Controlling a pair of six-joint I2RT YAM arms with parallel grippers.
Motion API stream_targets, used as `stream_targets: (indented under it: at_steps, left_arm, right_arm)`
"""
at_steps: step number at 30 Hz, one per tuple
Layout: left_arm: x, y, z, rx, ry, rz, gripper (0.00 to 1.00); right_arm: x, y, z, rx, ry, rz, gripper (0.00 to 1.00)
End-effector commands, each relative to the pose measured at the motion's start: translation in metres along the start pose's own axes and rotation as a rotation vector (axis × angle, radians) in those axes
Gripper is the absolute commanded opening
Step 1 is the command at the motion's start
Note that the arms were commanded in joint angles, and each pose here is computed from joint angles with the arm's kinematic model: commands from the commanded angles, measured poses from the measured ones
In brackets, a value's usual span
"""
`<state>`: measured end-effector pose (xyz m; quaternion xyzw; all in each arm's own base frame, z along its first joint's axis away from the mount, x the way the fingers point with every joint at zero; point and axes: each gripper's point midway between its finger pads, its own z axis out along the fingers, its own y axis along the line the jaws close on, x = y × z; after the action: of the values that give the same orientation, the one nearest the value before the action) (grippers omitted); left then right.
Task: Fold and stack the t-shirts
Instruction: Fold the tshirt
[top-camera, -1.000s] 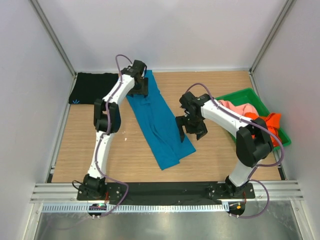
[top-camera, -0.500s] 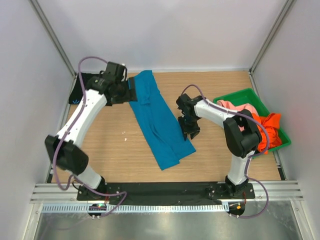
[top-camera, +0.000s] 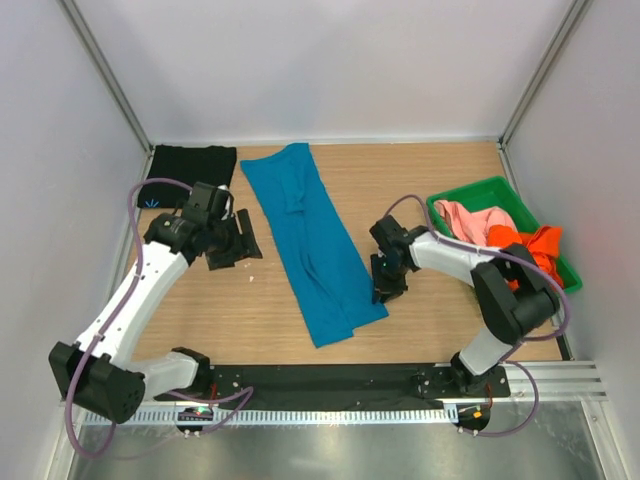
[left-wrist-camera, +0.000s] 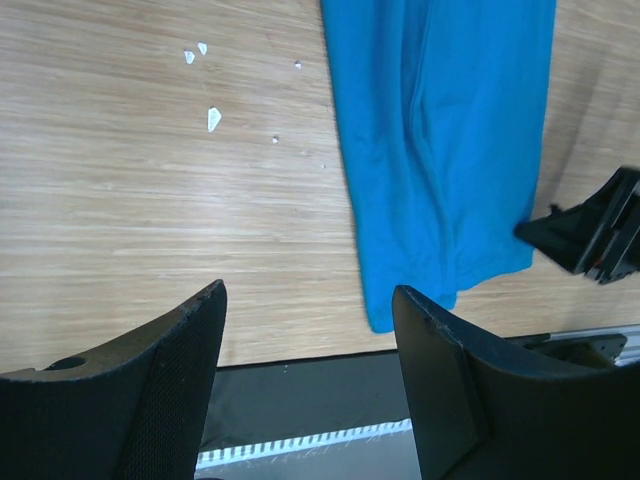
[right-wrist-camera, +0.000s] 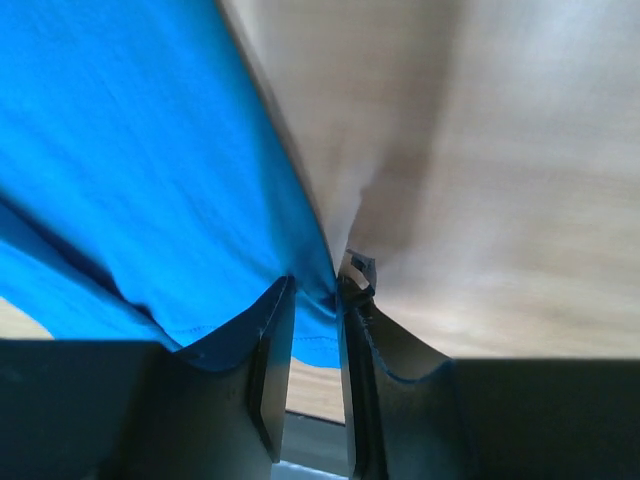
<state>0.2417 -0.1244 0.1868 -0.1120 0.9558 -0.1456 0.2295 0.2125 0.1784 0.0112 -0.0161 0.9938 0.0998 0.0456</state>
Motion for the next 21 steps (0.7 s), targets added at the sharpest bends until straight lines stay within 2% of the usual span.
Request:
stream_targets:
  at_steps: [1,4,5,7,10,12,13,14,15,16,18,19,21]
  left_arm:
    - [0.008,0.002,-0.006,0.022,-0.017,-0.068,0.68]
    - [0.017,0.009,-0.003,0.013,-0.02,-0.092,0.68]
    - [0.02,0.011,-0.002,0.009,-0.019,-0.105,0.68]
    - [0.022,0.013,-0.003,0.007,-0.027,-0.113,0.68]
    - [0.027,0.015,-0.001,0.008,-0.014,-0.12,0.68]
    - [0.031,0.016,0.002,0.007,0.006,-0.123,0.68]
    - [0.034,0.014,0.003,0.019,0.022,-0.122,0.68]
    - [0.037,0.014,0.005,0.021,0.031,-0.127,0.68]
    - [0.038,0.011,0.005,0.035,0.035,-0.134,0.68]
    - [0.038,0.008,0.007,0.055,0.035,-0.142,0.67]
    - [0.04,0.006,0.008,0.077,0.034,-0.161,0.66]
    - [0.041,0.004,0.008,0.087,0.031,-0.168,0.66]
    - [0.043,0.005,0.009,0.094,0.031,-0.178,0.65]
  right_arm:
    - [0.067,0.011,0.022,-0.031,0.093,0.126,0.32]
    - [0.084,0.043,0.012,-0.118,0.032,0.192,0.33]
    - [0.095,0.057,0.008,-0.153,0.025,0.171,0.34]
    - [0.091,0.079,-0.007,-0.235,-0.033,0.204,0.36]
    - [0.074,0.09,-0.031,-0.266,-0.122,0.167,0.4]
    - [0.06,0.083,-0.041,-0.202,-0.193,0.124,0.49]
    - [0.045,0.094,-0.058,-0.218,-0.238,0.083,0.55]
    - [0.035,0.09,-0.056,-0.165,-0.266,0.0,0.59]
    - [0.028,0.082,-0.058,-0.111,-0.267,-0.035,0.6]
    - [0.005,0.093,-0.075,-0.104,-0.324,-0.067,0.61]
    - [-0.013,0.085,-0.066,0.008,-0.303,-0.19,0.61]
    - [-0.043,0.096,-0.081,0.029,-0.363,-0.201,0.63]
    - [-0.065,0.093,-0.067,0.136,-0.336,-0.285,0.64]
